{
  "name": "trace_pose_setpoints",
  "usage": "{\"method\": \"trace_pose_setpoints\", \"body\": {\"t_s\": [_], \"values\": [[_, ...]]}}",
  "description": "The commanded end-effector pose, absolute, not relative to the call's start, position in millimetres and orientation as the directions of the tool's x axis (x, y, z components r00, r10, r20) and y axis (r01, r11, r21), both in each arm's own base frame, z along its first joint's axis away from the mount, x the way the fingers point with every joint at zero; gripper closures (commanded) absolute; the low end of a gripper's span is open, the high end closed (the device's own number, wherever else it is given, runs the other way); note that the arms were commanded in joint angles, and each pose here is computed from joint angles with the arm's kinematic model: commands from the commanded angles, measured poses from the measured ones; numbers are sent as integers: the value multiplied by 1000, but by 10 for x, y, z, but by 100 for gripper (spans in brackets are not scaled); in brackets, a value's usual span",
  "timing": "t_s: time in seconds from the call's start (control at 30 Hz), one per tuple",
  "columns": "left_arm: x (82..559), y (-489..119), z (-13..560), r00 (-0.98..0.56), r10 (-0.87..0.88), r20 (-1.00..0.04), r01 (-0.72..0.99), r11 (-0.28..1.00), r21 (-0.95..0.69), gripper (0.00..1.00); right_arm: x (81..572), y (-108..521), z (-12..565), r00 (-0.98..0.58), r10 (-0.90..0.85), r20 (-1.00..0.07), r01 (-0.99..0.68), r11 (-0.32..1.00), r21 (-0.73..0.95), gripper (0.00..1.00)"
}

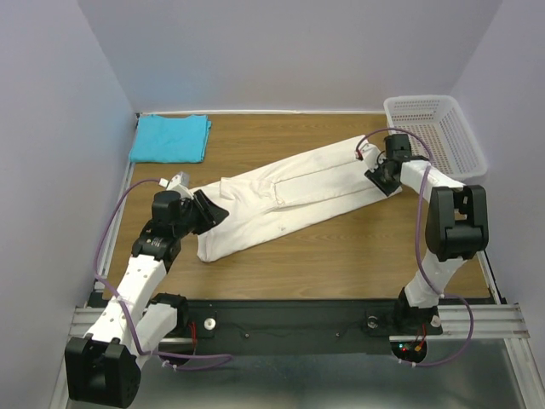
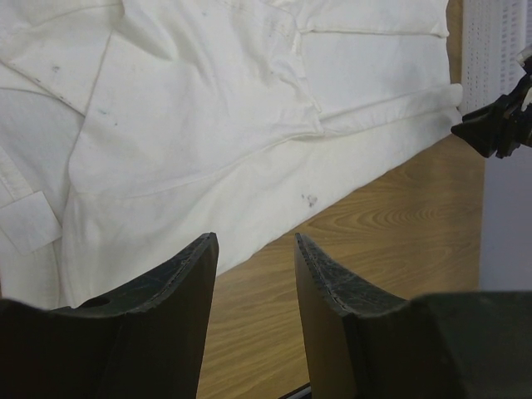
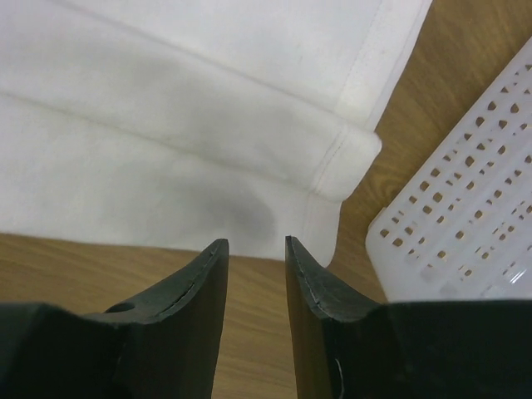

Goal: Fold and stack the t-shirts
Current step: Fold the tshirt

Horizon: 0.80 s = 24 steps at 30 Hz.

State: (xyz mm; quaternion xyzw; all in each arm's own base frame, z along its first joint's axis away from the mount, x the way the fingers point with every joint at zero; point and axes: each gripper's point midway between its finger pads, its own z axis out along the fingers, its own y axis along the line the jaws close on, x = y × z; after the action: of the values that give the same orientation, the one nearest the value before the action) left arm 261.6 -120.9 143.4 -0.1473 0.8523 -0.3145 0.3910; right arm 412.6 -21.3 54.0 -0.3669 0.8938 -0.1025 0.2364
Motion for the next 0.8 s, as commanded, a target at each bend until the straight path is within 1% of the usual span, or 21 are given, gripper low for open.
{"method": "trace_pose_setpoints", "body": {"t_s": [0.0,0.3,0.43,0.67,0.77], "values": [[2636,-1215,1440,-641,-490,-590,22,757,-653,47,4394,-258,648,-596,-717,-362,-580,696,-422,61],[2635,-1217,1420,-646,-488,-587,19,759,-651,47,4547,-252,557,-606,-706,-368,-568,707,-421,65],[2638,-1215,1411,-648,-488,-585,15,760,-650,47,4676,-247,564,-619,-678,-396,-534,734,-420,67],[2631,-1205,1420,-644,-492,-586,12,759,-651,47,4913,-233,620,-624,-651,-432,-496,757,-424,68],[2632,-1210,1422,-645,-491,-586,13,759,-651,47,5034,-200,690,-624,-624,-471,-467,781,-415,68]]}}
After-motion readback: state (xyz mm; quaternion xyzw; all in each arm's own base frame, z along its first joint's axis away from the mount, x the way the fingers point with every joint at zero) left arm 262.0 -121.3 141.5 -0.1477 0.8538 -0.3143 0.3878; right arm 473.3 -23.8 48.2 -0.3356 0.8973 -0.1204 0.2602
